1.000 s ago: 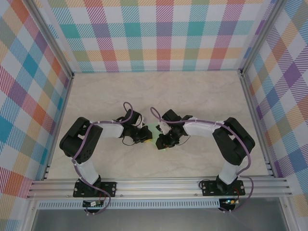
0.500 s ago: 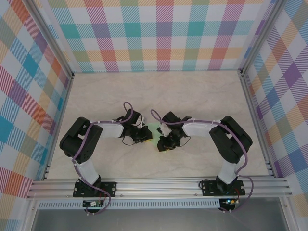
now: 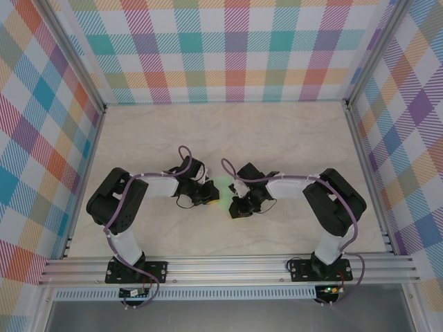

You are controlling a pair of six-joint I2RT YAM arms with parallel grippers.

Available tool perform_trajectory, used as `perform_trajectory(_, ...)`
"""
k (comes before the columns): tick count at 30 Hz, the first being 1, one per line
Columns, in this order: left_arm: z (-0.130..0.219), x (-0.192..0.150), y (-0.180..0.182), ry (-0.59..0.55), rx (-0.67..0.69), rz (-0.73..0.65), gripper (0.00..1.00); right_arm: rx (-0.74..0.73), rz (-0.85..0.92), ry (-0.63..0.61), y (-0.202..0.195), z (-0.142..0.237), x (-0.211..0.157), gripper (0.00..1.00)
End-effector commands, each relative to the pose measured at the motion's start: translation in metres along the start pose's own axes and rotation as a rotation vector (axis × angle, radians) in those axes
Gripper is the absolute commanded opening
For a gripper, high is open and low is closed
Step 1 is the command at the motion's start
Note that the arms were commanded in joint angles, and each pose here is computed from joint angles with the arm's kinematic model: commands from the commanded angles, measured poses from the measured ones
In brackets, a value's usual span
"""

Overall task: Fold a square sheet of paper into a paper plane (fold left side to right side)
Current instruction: Third fold the triangle at the center of the table.

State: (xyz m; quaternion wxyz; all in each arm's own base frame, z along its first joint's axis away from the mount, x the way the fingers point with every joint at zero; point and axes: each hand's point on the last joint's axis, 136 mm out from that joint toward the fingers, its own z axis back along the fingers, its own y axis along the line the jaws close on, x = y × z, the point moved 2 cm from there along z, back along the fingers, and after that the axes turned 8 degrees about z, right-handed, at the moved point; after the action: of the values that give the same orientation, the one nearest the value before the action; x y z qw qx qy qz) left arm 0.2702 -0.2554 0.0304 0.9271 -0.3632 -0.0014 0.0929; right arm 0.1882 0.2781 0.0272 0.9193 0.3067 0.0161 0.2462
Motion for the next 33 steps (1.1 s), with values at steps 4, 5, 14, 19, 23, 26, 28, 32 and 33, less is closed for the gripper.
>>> perform_trajectory(4,-0.013,-0.010,0.050,0.014,0.201,0.059,0.08,-0.070,-0.142,0.146,-0.025,0.001,-0.061,0.06)
perform_trajectory(5,-0.013,-0.010,0.049,0.013,0.198,0.057,0.08,-0.069,-0.142,0.139,-0.025,0.004,-0.062,0.06)
perform_trajectory(14,-0.011,-0.008,0.043,0.009,0.184,0.052,0.08,-0.031,-0.099,0.001,0.013,0.052,-0.035,0.02)
perform_trajectory(19,-0.010,-0.007,0.041,0.006,0.179,0.049,0.08,-0.031,-0.149,-0.030,0.021,0.050,-0.016,0.00)
perform_trajectory(23,-0.010,-0.006,0.038,0.007,0.171,0.048,0.08,-0.054,-0.205,-0.017,0.016,0.032,-0.001,0.00)
perform_trajectory(26,-0.010,-0.006,0.036,0.010,0.169,0.044,0.08,-0.067,-0.214,-0.028,0.015,0.023,0.009,0.00)
perform_trajectory(28,-0.009,-0.006,0.035,0.010,0.167,0.043,0.08,-0.074,-0.219,-0.030,0.013,0.019,0.012,0.00)
perform_trajectory(32,-0.009,-0.006,0.034,0.010,0.162,0.040,0.08,-0.137,-0.242,-0.005,-0.001,0.013,0.007,0.00)
perform_trajectory(33,-0.008,-0.005,0.033,0.008,0.159,0.038,0.08,-0.151,-0.249,0.005,-0.005,0.011,0.004,0.00)
